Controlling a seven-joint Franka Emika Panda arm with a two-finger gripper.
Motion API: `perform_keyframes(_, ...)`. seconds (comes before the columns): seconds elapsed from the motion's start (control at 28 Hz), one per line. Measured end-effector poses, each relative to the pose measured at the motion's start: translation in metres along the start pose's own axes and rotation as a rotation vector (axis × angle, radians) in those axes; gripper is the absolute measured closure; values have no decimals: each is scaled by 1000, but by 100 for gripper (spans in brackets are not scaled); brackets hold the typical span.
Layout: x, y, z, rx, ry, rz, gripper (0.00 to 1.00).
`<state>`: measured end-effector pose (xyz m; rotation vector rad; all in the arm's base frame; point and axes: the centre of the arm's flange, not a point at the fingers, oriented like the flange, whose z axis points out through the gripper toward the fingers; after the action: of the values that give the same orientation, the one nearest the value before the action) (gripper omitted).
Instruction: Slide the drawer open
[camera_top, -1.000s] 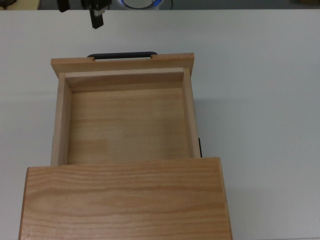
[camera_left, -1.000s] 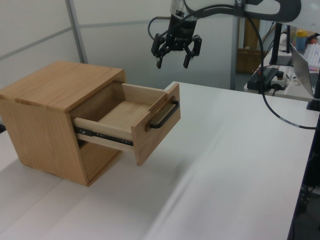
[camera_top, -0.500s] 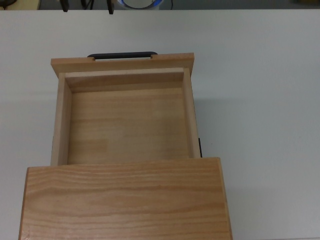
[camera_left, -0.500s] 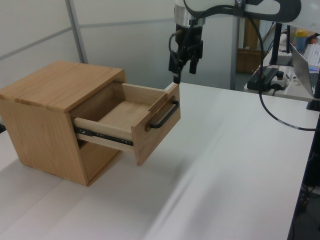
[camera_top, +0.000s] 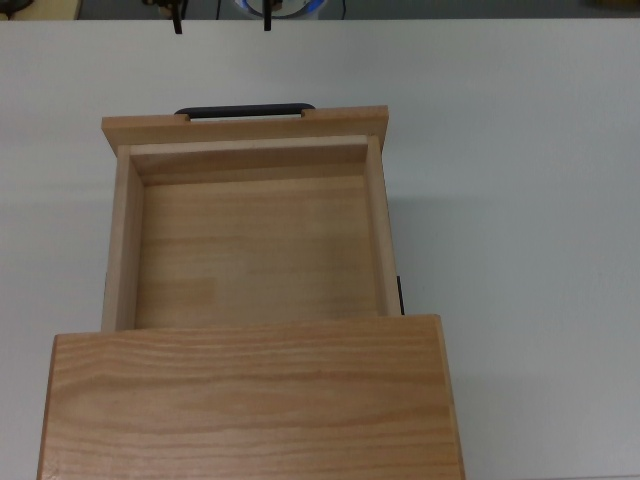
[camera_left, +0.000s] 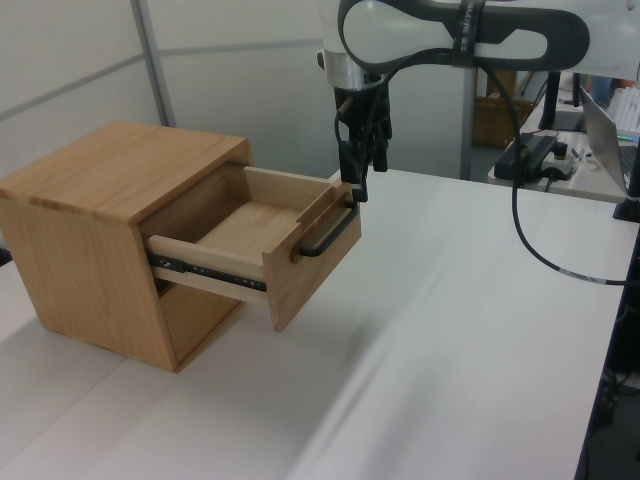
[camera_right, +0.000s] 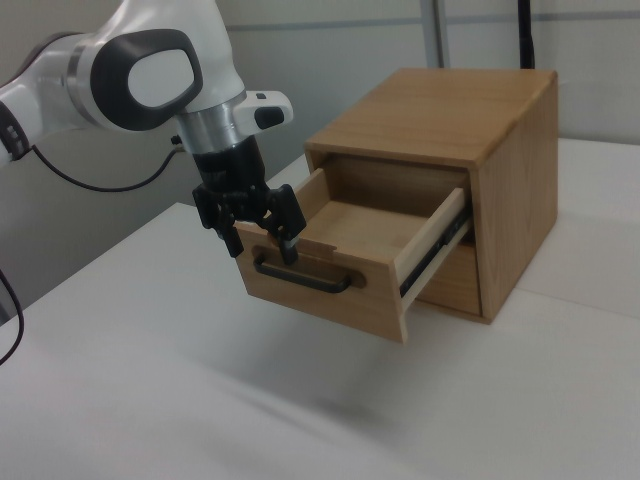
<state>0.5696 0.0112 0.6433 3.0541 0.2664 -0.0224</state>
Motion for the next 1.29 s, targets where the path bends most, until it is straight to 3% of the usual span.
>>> perform_keyframes(1.29, 9, 23, 27, 13, -45, 71, 0)
